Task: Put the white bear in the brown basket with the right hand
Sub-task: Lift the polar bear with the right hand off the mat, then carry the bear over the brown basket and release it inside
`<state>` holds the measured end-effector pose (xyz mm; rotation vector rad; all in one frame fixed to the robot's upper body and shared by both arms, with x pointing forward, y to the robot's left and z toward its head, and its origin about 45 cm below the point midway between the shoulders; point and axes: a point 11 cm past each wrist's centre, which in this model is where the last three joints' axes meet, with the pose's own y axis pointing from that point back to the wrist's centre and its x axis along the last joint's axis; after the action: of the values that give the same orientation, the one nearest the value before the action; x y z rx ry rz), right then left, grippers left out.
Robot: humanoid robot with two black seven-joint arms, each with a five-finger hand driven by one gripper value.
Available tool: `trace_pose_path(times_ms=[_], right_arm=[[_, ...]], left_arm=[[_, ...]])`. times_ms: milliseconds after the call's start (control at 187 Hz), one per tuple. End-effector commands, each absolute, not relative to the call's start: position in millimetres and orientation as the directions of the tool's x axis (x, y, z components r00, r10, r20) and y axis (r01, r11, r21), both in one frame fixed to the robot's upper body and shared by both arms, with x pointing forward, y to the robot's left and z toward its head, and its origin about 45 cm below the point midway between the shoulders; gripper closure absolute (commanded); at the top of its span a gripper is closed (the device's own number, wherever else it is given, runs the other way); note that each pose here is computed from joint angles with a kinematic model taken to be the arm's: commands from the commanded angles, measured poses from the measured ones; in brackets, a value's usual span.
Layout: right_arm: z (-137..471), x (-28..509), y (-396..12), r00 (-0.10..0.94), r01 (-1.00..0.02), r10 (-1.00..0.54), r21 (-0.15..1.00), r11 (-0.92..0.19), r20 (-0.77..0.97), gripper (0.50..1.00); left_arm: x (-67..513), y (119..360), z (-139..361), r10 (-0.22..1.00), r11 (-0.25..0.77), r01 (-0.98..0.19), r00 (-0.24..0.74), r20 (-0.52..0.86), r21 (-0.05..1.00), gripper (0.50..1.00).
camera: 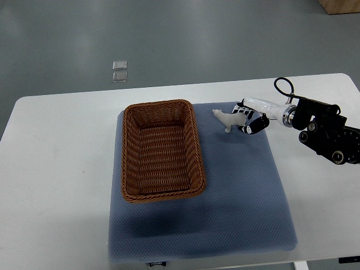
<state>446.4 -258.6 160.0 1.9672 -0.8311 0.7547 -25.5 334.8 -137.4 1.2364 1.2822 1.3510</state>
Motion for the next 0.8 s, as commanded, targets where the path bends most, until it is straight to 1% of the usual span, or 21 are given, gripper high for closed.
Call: trace_pose_path(times_ms=[0,128,294,449,663,797], right_arm=[[161.6,447.6,-258.5,0.595,-0.781,-0.266,0.466,-0.416,0.759,1.000],[164.1,449.0,-257.5,0.589,-0.784,-0.266,0.460,-0.418,0.763,1.000],[177.1,456.0,-253.8,0.552,-0.804,-0.271,0.417,-0.424,0.789,1.000],[201.6,464.7,-238.3,0.524,-0.804,-0.261,0.370,-0.465,0.811,1.000],[243.7,470.1,-194.9,0.498,-0.765,-0.226,0.301,-0.569,0.837,1.000],[252.4,459.9,-159.0,0.517,-0.692,-0.150,0.309,-0.652,0.843,1.000]], left_arm=[[-25.5,334.8,-137.4,0.989,-0.086,0.037,-0.121,0.089,0.996,0.500],[-25.4,334.8,-137.4,0.988,-0.085,0.037,-0.123,0.089,0.996,0.500],[-25.4,334.8,-137.4,0.988,-0.085,0.037,-0.123,0.089,0.996,0.500],[-25.5,334.6,-137.4,0.989,-0.084,0.037,-0.121,0.088,0.996,0.500],[-25.4,334.8,-137.4,0.988,-0.085,0.037,-0.123,0.089,0.996,0.500],[-25.5,334.8,-137.4,0.989,-0.086,0.037,-0.121,0.089,0.996,0.500]])
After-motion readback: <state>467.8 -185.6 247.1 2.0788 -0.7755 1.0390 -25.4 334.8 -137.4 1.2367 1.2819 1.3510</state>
